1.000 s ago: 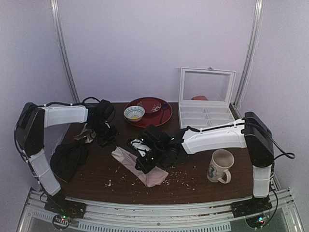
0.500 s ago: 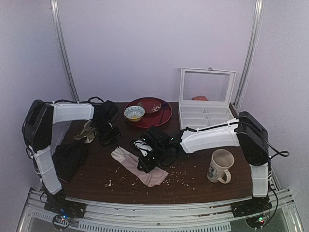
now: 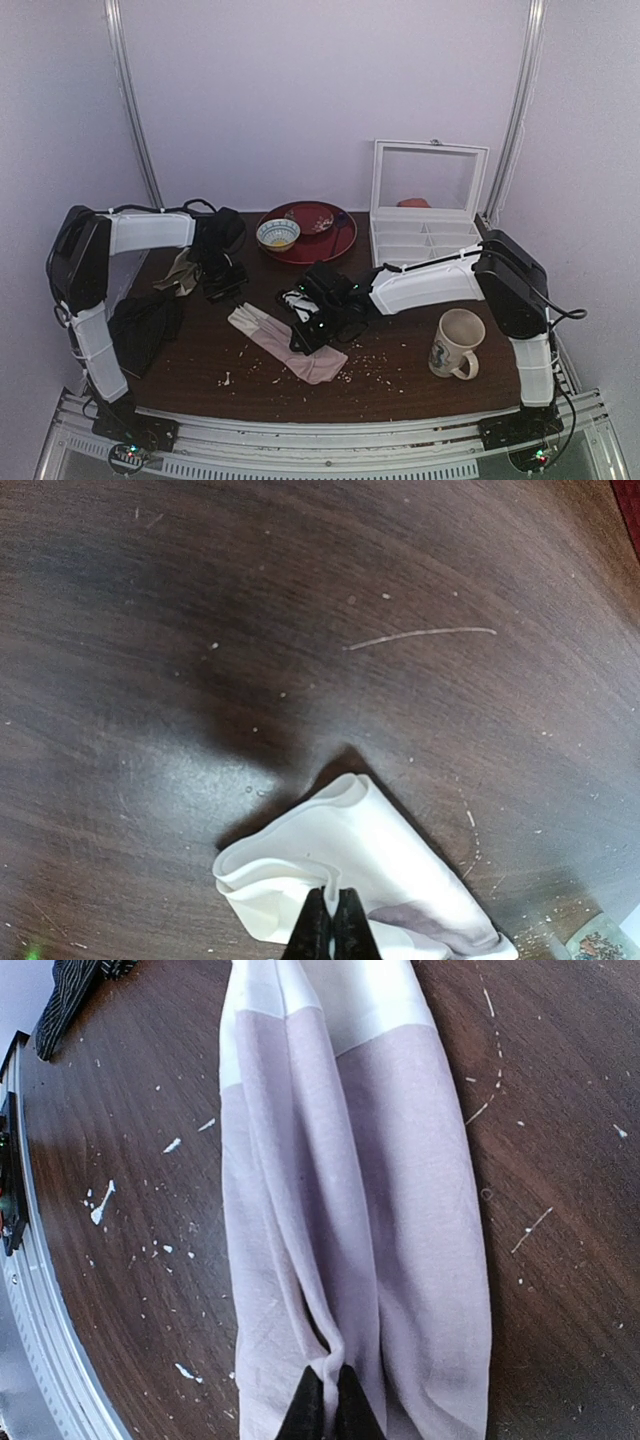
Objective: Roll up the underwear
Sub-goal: Fold the underwear at the center of the board.
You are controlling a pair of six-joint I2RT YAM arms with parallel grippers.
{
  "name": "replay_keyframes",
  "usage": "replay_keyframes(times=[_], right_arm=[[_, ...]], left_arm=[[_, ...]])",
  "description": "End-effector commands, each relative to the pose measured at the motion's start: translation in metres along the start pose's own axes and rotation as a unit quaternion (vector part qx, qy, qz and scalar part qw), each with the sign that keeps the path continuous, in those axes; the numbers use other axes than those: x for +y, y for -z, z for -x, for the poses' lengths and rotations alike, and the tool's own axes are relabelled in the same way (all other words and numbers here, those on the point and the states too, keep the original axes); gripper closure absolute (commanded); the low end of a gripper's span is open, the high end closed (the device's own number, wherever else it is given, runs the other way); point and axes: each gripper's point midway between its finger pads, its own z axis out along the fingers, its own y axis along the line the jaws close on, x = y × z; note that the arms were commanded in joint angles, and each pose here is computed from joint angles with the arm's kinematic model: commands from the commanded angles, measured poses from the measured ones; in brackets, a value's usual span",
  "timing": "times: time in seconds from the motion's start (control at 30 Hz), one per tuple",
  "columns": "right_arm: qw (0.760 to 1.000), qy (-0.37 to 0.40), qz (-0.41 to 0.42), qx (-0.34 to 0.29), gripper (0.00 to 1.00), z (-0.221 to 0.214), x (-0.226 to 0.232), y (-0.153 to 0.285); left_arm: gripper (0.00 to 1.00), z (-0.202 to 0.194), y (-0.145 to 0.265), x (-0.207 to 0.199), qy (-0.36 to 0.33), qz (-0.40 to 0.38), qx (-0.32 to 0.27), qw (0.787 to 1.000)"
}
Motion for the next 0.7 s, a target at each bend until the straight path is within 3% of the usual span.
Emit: replay_keyframes(times=[0.0,0.17,0.3,0.47,0.67], right_arm=[[1.000,-0.013,-0.012,0.020,1.00,-0.011,-0.007,0.000],[1.000,-0.013,-0.014,0.010,1.00,-0.009,-0.006,0.007],[1.000,-0.014,-0.023,0.002,0.92,-0.007,-0.007,0.013],[0.999,-0.013,-0.032,-0.005,0.81,-0.006,-0.008,0.021],[0.998,-0.013,-0.056,-0.021,0.79,-0.001,-0.014,0.033]], left_arm=[[1.00,0.014,-0.001,-0.002,-0.005,0.010,-0.022,1.000],[1.00,0.017,-0.005,-0.007,-0.008,0.003,-0.019,1.000],[0.99,0.018,-0.008,-0.013,-0.012,-0.002,-0.015,1.000],[0.92,0.018,-0.002,-0.019,-0.017,-0.012,-0.018,1.000],[0.75,0.022,0.012,-0.025,-0.021,-0.021,-0.029,0.999]])
